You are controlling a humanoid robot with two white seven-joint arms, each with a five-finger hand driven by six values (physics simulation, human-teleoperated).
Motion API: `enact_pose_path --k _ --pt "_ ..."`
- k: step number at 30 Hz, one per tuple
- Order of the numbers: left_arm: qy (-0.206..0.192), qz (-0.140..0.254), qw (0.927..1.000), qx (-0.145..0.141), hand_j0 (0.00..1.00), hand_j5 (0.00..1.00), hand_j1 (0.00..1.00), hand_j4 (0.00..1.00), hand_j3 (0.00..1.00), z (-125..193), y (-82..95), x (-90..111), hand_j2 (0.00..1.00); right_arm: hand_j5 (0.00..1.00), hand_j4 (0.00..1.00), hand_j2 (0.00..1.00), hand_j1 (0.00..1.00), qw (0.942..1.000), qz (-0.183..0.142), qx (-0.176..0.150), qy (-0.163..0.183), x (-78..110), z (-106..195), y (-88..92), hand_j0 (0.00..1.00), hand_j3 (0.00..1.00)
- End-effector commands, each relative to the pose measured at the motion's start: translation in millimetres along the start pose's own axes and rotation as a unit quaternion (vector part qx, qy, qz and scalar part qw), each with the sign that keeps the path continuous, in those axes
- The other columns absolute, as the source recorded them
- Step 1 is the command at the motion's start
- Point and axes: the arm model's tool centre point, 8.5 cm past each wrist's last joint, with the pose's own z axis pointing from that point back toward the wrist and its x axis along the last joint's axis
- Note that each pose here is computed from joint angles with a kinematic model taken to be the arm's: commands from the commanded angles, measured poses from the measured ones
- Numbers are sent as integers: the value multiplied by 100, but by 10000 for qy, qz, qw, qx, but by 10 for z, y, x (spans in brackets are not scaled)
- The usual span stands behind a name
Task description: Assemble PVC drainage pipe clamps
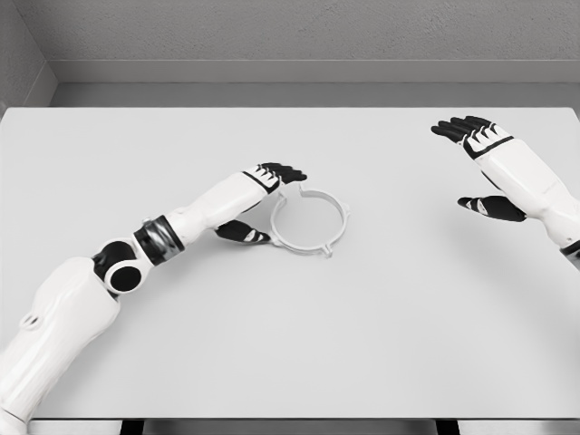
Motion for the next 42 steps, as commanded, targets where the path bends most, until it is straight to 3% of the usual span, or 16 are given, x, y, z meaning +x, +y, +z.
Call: enact_pose_path --k 1,36,42 --pt "-7 31 10000 29 100 100 100 100 100 -6 5 5 100 100 100 100 100 10000 -25 -20 -2 -1 1 -7 100 100" --pt "-106 178 9997 152 100 100 100 100 100 -179 -32 84 100 100 100 100 100 10000 -28 -15 -7 2 -1 -3 100 100" --pt "-11 128 9996 261 100 100 100 100 100 -130 122 -12 100 100 100 100 100 10000 -28 -22 -7 2 -1 -4 100 100"
